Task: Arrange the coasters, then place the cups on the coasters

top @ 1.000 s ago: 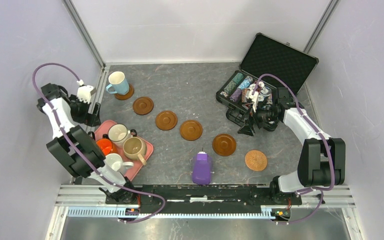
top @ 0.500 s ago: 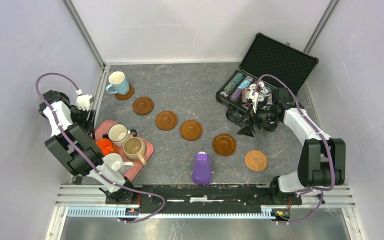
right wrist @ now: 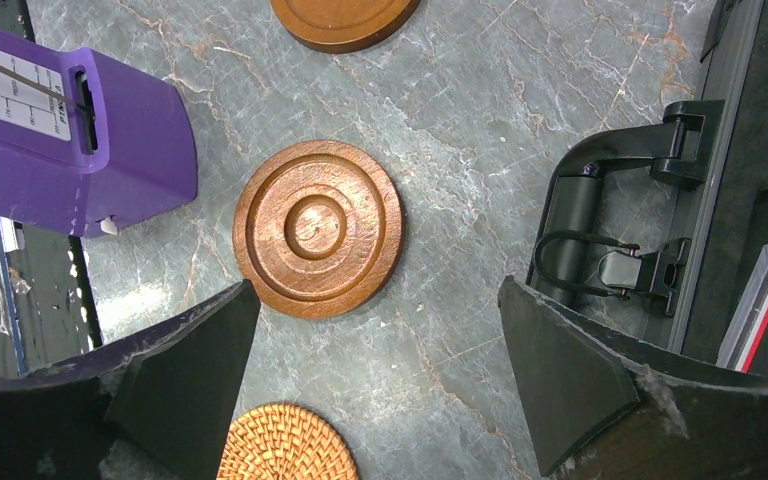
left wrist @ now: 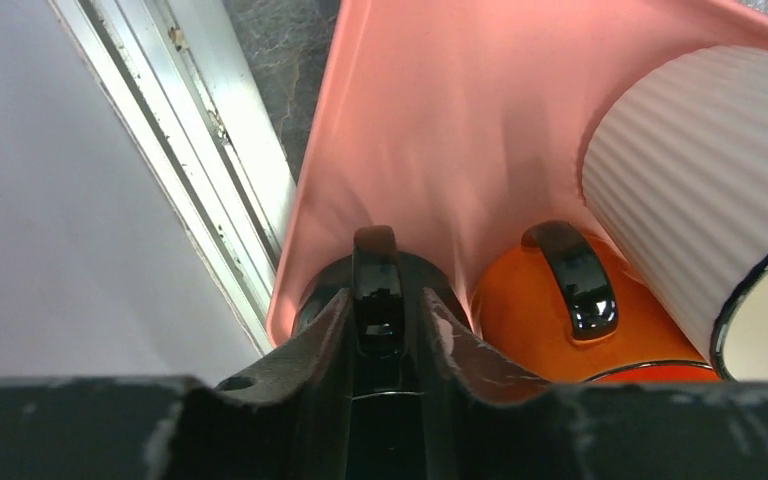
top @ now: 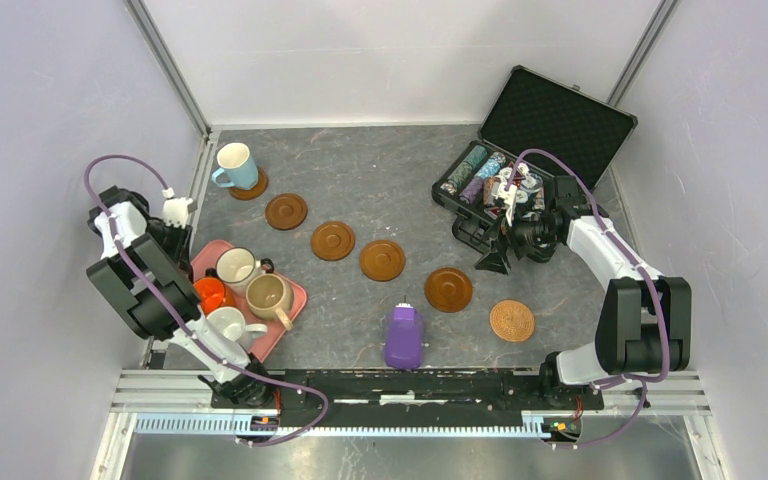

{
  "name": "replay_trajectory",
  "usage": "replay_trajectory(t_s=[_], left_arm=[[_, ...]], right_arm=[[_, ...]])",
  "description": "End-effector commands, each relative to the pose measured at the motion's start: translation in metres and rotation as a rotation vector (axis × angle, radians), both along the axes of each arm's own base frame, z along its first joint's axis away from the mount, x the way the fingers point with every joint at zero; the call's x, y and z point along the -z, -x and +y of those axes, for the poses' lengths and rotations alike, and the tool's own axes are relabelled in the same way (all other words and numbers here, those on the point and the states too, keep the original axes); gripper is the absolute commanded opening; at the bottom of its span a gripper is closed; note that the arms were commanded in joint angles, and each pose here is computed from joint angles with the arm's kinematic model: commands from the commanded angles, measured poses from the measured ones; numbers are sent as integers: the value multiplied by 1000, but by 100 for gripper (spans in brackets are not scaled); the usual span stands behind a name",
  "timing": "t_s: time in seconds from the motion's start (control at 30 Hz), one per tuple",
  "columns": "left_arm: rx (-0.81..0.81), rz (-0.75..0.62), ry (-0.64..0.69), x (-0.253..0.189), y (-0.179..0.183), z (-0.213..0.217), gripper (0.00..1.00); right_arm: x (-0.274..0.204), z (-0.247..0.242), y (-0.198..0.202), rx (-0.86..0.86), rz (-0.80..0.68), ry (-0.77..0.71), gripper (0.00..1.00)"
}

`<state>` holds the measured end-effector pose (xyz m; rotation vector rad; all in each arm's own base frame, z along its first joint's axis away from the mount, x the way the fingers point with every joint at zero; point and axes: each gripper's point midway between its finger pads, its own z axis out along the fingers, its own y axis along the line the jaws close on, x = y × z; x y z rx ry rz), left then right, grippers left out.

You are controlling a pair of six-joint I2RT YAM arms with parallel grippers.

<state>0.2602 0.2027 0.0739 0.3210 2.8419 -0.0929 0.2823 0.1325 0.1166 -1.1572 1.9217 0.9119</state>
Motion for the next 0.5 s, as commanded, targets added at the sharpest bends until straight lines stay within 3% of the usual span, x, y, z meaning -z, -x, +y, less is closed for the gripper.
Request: replay_trajectory(t_s=[0.0, 0.23, 0.47], left_arm=[[60, -26, 31, -4, -11, -18, 31], [284, -27, -13, -5, -24, -47, 19], [520, -37, -54, -8, -35, -69, 18]], right_arm=[[-10, 2, 1, -17, -38, -20, 98], [-10, 2, 0, -17, -35, -21, 98], [-11, 2, 1, -17, -37, -20, 98]])
